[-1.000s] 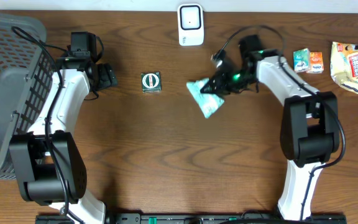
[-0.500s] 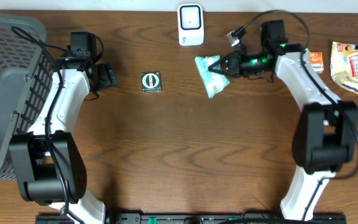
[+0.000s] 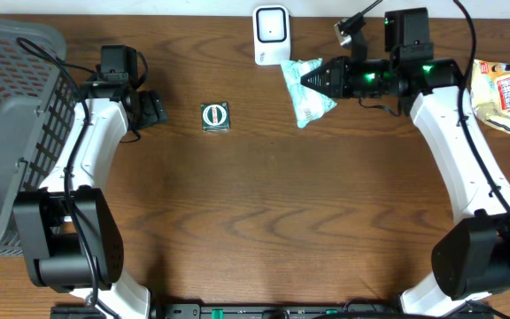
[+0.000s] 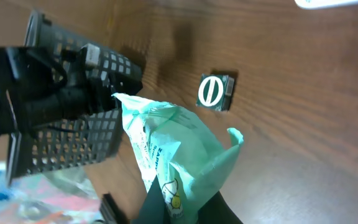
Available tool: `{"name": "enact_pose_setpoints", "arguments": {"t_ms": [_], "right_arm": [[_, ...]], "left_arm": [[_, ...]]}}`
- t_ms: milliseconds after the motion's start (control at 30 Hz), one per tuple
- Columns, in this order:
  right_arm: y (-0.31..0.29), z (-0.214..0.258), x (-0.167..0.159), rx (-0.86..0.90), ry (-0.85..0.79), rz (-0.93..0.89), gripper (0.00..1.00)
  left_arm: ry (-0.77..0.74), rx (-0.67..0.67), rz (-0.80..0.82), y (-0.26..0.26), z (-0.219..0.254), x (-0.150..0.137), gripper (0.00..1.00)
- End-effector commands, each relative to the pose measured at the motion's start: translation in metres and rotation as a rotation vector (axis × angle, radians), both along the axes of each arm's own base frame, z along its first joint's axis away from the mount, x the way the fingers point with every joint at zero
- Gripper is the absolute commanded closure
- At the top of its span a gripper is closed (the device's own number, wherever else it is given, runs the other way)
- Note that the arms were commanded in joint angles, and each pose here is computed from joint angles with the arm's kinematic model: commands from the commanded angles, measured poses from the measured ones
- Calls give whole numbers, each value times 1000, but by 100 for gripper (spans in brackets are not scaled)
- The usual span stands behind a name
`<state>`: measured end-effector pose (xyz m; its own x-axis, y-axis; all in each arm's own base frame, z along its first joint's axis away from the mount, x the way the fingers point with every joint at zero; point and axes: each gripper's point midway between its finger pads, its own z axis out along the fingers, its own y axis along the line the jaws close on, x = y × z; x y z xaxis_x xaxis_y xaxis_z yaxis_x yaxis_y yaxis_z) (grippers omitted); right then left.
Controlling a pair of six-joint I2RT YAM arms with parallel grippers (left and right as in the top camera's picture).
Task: Scan the item barcode
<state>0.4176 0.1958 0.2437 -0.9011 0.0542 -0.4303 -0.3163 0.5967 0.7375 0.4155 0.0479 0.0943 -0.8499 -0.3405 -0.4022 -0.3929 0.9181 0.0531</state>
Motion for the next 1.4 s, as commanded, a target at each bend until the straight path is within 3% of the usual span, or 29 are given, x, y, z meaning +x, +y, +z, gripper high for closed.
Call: {"name": "enact_pose_setpoints", "arguments": {"t_ms": [0,800,1367], "right_arm": [[6,7,-1,29,57,-37,99],[36,-15,-16,-129,28,-6,99],[44,-16,-23,-138,25,25,99]], "left_arm": [[9,9,-10,1,-2,-2,2],[9,10,-10,1,-2,-2,3],[9,9,-10,1,-2,-2,3]]}}
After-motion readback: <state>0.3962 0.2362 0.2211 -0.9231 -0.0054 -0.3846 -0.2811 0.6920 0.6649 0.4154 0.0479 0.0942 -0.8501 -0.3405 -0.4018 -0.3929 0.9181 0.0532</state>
